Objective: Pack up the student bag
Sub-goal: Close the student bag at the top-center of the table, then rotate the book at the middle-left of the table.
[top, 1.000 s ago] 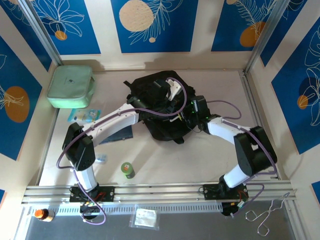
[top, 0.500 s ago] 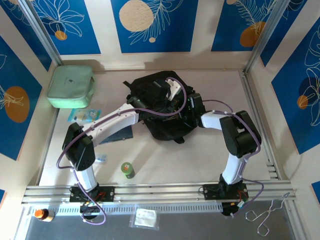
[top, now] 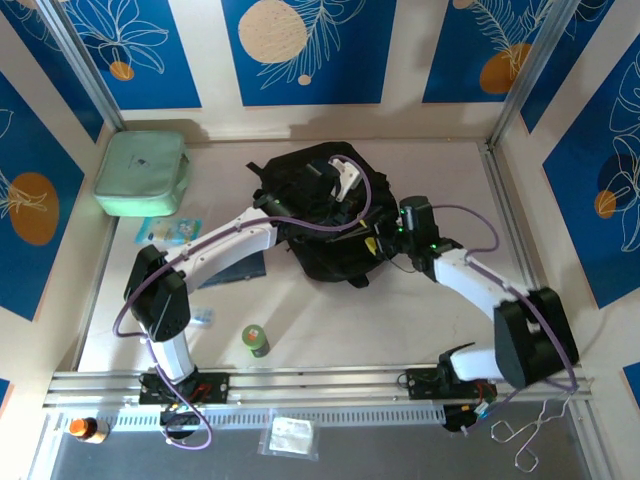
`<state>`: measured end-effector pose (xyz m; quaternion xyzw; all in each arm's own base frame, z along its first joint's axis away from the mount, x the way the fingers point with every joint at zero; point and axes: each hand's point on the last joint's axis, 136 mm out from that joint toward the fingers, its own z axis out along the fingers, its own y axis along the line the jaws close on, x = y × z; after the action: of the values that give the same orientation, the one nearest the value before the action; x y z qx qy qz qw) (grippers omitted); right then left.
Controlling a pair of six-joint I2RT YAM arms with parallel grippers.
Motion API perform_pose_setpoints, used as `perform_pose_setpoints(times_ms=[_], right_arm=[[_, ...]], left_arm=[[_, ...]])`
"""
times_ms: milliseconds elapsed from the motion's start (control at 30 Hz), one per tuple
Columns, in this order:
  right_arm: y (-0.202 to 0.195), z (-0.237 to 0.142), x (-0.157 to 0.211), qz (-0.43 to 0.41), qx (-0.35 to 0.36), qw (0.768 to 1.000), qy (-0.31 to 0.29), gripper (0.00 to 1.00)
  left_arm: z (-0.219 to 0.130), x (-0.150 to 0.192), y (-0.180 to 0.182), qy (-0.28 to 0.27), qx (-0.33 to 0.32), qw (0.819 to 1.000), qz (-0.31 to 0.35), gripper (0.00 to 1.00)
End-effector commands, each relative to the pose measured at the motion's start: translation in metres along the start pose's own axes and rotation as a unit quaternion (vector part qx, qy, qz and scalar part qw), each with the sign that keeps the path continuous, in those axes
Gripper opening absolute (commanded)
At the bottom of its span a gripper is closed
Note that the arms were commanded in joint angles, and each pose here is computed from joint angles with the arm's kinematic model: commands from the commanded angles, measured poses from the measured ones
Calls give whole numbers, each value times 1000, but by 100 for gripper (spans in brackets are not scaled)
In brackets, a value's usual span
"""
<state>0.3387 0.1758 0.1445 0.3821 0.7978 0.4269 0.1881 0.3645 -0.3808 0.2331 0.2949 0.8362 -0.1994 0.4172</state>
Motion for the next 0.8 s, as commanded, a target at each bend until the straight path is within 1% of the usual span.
perform_pose_setpoints(times_ms=[0, 67, 133, 167, 200, 233, 333, 433, 533, 633, 767], right_arm=[[-37, -32, -13, -32, 79, 994, -62, 68], [-39, -56, -22, -51, 90, 989, -105, 70], [-36, -77, -32, -80, 94, 982, -142, 71], [-32, -87, -37, -97, 94, 978, -161, 72], [-28, -95, -40, -113, 92, 974, -173, 73], [-20, -101, -42, -136, 84, 971, -180, 74], [3, -105, -42, -194, 58, 964, -170, 78], [23, -91, -32, -229, 34, 964, -131, 80], [35, -70, -20, -253, 30, 963, -84, 81], [48, -48, -3, -287, 36, 956, -47, 80], [60, -18, 22, -318, 42, 947, 0, 79]], left_arm=[[-6, -2, 7, -8, 1, 999, -39, 10], [-7, 6, 8, -1, 13, 998, -59, 33], [-10, 12, 8, 2, 24, 997, -74, 53], [-12, 15, 10, 3, 28, 996, -79, 62], [-16, 18, 12, 3, 29, 996, -84, 68], [-20, 23, 16, 4, 25, 995, -92, 72], [-35, 45, 42, 10, -30, 992, -126, 86], [-50, 72, 71, 15, -75, 983, -164, 94], [-68, 103, 105, 24, -120, 968, -218, 100], [-82, 136, 138, 32, -161, 946, -279, 100], [-89, 186, 175, 67, -216, 907, -356, 100]])
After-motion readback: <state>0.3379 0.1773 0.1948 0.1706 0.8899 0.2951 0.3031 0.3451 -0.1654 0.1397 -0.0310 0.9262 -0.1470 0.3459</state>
